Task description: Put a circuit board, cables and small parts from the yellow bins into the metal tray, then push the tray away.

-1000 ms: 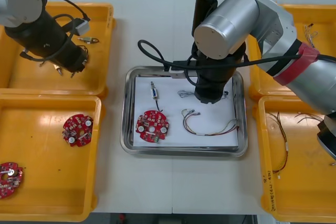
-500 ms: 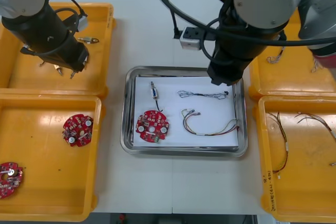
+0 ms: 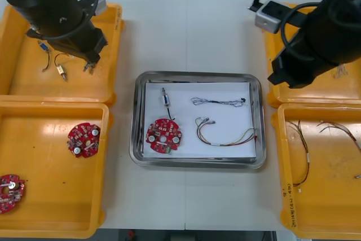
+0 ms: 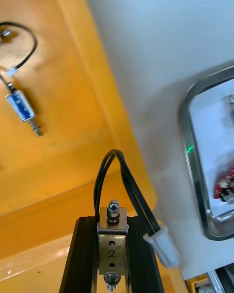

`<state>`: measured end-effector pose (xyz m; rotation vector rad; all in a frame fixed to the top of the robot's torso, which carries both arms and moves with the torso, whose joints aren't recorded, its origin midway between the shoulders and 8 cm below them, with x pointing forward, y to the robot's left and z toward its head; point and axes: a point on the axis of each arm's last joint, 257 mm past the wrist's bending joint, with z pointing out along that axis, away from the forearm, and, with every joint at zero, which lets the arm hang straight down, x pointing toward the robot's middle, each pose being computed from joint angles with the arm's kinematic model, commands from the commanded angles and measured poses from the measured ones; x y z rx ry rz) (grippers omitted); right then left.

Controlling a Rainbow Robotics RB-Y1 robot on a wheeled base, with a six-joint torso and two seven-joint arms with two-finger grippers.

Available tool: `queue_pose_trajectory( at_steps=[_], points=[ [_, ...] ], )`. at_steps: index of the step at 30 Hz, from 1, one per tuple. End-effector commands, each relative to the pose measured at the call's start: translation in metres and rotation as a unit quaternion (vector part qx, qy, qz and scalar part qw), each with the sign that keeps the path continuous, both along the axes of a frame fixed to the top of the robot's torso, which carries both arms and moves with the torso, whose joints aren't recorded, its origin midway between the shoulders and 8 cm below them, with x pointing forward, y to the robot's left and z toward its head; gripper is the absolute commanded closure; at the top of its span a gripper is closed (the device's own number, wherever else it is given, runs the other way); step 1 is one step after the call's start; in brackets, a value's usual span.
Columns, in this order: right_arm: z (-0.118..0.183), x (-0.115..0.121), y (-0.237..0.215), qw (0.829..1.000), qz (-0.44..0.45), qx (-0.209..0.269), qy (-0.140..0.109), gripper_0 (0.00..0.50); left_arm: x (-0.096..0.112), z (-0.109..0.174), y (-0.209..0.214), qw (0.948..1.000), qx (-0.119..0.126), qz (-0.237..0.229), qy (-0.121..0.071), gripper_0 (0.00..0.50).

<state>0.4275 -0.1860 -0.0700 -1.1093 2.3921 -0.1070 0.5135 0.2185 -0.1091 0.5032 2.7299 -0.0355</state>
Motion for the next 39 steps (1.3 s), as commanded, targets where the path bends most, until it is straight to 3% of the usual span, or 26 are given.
queue_pose_trajectory(
  at_steps=[1, 7, 17, 25, 33, 39],
  points=[
    [0.021, -0.004, -0.042, 0.994, -0.092, 0.053, -0.004, 0.0, 0.005, 0.044, -0.052, 0.9987, -0.036, 0.007, -0.035, 0.498],
    [0.038, -0.005, -0.075, 0.978, -0.169, 0.118, -0.016, 0.0, 0.003, 0.043, -0.085, 0.9987, -0.026, -0.001, -0.044, 0.498],
    [0.045, -0.019, -0.147, 0.953, -0.259, 0.154, -0.031, 0.0, -0.007, 0.03, -0.135, 0.9979, -0.034, -0.008, -0.054, 0.498],
    [0.039, -0.036, -0.187, 0.94, -0.307, 0.142, -0.048, 0.0, -0.013, 0.013, -0.167, 0.9978, -0.036, -0.003, -0.055, 0.499],
    [0.023, -0.051, -0.212, 0.93, -0.338, 0.137, -0.037, 0.0, -0.018, -0.008, -0.194, 0.9974, -0.044, 0.005, -0.058, 0.499],
    [0.008, -0.063, -0.227, 0.924, -0.359, 0.133, -0.023, 0.0, -0.016, -0.031, -0.207, 0.9975, -0.05, 0.01, -0.048, 0.5]
  ],
)
